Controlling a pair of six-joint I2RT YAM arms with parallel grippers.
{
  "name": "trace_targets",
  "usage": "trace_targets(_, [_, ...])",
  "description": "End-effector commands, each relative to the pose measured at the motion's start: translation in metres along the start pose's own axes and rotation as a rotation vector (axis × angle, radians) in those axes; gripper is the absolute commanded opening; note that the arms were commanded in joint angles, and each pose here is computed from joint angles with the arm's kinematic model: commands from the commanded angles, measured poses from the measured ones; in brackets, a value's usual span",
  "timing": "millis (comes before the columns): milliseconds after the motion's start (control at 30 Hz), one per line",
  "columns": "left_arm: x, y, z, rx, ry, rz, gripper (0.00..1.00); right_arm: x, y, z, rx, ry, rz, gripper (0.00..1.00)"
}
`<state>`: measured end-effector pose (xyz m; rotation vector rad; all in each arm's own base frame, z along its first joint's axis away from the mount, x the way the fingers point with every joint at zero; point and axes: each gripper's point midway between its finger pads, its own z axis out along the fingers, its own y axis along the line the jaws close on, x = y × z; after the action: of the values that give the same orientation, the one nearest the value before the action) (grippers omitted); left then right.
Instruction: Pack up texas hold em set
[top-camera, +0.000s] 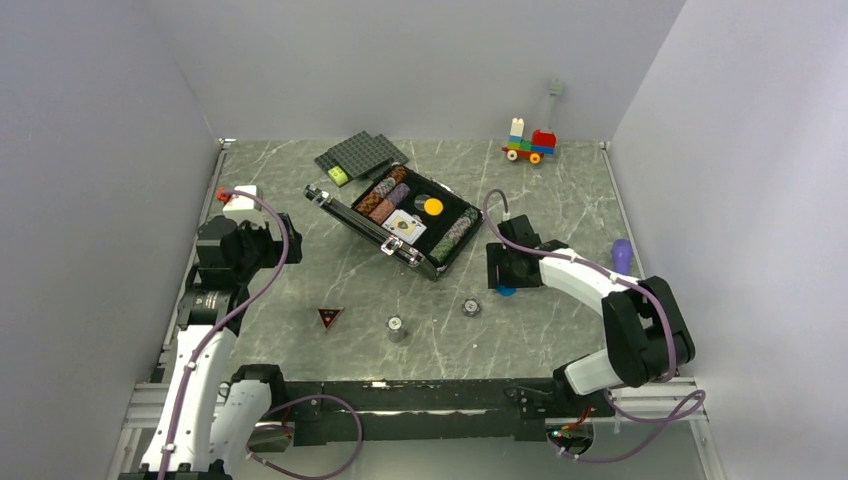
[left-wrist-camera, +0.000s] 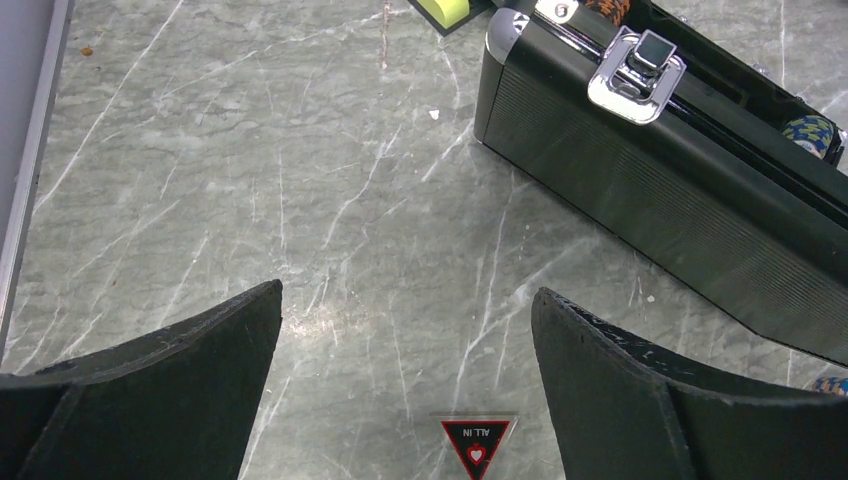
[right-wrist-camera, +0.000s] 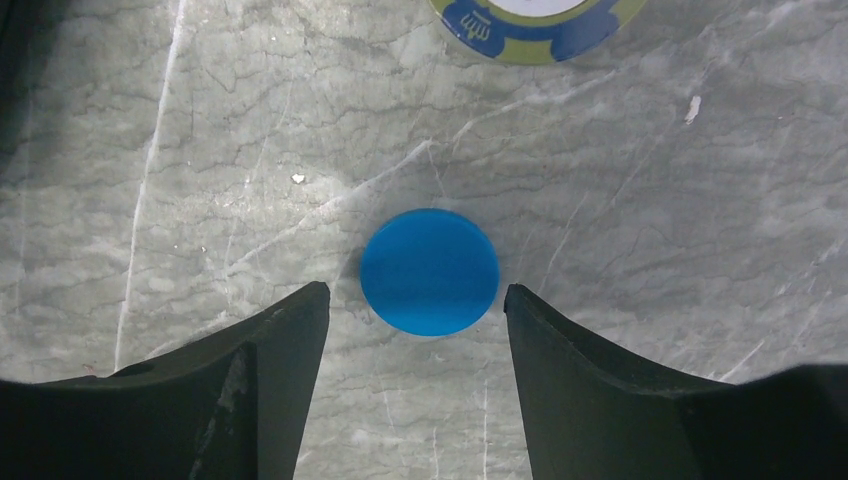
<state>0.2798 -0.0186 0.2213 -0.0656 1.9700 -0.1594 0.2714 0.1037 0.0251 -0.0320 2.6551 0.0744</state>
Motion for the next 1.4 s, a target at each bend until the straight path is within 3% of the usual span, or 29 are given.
trace_targets(0, [-0.010, -0.005, -0.002, 0.027, -0.046, 0.000, 0.98, -0.006, 0.000, 0.000, 0.020, -0.016, 0.017, 0.69])
trace_targets(467, [-0.011, -0.006, -0.002, 0.029, -0.050, -0.001, 0.98, 0.004, -0.003, 0.011, 0.051, 0.056, 0.010, 0.63])
trace_targets(833, [-0.012, -0.006, -0.003, 0.032, -0.054, -0.001, 0.98, 0.001, 0.005, 0.007, 0.007, 0.051, 0.011, 0.42])
trace_targets(967, [-0.011, -0.006, -0.003, 0.033, -0.053, -0.001, 0.98, -0.018, 0.015, -0.009, -0.038, -0.007, 0.002, 0.33])
trace_targets(1367, [-0.013, -0.007, -0.004, 0.034, -0.060, -0.001, 0.98, -0.120, 0.067, -0.051, -0.220, -0.195, -0.041, 0.31])
